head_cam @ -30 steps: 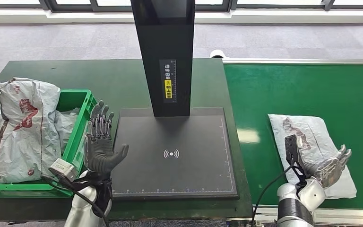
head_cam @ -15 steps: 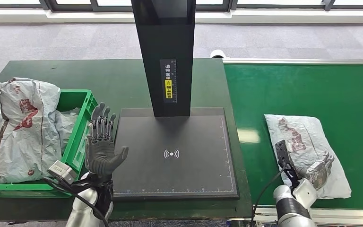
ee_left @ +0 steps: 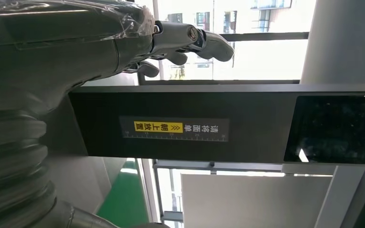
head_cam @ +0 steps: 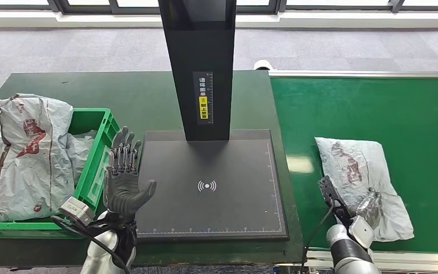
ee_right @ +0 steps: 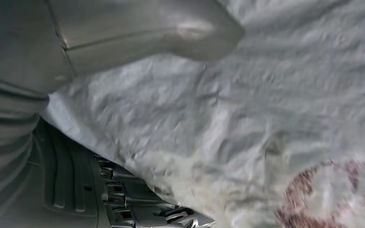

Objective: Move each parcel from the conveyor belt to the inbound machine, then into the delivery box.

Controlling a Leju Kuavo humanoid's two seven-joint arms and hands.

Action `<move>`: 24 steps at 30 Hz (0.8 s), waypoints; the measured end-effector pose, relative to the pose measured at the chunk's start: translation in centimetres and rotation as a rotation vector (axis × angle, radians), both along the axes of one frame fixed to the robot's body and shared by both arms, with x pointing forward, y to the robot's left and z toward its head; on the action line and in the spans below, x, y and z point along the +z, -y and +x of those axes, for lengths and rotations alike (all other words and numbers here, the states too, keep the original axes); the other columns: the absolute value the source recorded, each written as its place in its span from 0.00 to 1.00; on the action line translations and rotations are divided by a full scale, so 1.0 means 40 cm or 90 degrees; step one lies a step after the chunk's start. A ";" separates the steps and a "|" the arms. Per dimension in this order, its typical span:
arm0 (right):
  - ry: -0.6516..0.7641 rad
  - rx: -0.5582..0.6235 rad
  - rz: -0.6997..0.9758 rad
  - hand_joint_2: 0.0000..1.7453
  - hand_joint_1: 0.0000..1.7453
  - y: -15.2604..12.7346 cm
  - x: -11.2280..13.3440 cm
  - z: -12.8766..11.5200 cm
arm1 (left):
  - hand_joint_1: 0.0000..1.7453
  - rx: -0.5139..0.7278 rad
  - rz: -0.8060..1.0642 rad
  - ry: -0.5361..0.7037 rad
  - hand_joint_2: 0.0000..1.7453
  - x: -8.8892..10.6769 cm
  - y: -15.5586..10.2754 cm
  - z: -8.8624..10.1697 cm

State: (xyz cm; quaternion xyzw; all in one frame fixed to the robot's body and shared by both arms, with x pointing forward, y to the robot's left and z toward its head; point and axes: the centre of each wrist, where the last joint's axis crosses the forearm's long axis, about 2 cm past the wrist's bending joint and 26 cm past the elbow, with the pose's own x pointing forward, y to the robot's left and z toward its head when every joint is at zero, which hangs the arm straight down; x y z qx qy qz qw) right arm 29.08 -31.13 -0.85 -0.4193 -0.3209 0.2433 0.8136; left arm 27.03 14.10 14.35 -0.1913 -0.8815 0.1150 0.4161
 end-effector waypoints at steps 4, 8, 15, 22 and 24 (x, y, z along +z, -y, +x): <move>-0.009 0.009 -0.006 1.00 1.00 0.001 0.001 0.002 | 0.00 0.002 0.007 -0.005 1.00 -0.004 0.002 0.000; -0.007 0.011 -0.011 1.00 1.00 0.004 0.004 0.006 | 0.00 0.002 0.010 -0.008 1.00 -0.006 0.004 0.000; -0.006 0.014 -0.011 1.00 1.00 0.004 0.006 0.009 | 0.00 0.001 0.009 -0.011 1.00 -0.008 0.006 0.000; -0.007 0.014 -0.009 1.00 1.00 0.003 0.005 0.008 | 0.00 0.003 0.010 -0.014 1.00 -0.010 0.007 0.001; 0.002 0.013 -0.013 1.00 1.00 0.002 0.006 0.009 | 0.00 0.003 0.010 -0.016 1.00 -0.012 0.008 0.002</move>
